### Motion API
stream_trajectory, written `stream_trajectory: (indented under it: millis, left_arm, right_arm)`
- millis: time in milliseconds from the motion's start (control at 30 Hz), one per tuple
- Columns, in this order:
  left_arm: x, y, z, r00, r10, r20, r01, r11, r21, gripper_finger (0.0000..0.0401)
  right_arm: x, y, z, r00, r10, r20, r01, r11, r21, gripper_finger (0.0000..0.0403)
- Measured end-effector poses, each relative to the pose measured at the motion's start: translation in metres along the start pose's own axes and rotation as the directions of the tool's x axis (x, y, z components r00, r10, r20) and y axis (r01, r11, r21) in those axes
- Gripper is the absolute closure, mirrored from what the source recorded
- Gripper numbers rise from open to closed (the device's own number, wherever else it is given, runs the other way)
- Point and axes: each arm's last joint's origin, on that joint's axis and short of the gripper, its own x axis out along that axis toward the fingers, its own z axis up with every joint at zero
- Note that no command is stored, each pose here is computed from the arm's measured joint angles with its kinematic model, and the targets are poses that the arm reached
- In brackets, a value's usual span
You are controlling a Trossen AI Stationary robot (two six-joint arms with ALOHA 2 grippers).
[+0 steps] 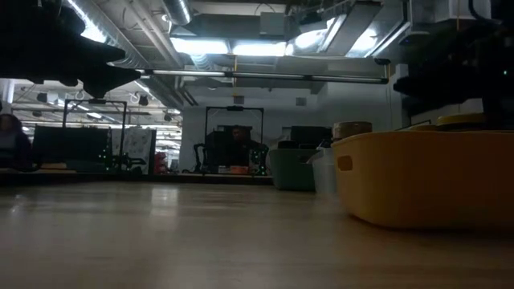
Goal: Sort spices by type
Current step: Return to Home Position
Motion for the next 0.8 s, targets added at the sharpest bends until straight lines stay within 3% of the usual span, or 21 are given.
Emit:
stream_trajectory:
  millis: [200, 800]
  left_arm:
    - [0.0, 0.0, 0.0, 1.0, 0.0, 0.0, 0.0, 1.0, 0.01, 0.0081]
    - [0.0, 0.0, 0.0, 1.0, 0.0, 0.0, 0.0, 0.998, 0.056, 0.0081]
  right_arm:
    - [0.0005, -0.0022, -0.003, 0.997, 0.074, -0.027, -0.074, 0.997, 0.003, 0.0285]
    - [0.0005, -0.0022, -0.0032, 0.997, 0.076, -0.029, -0.076, 0.997, 0.005, 0.0285]
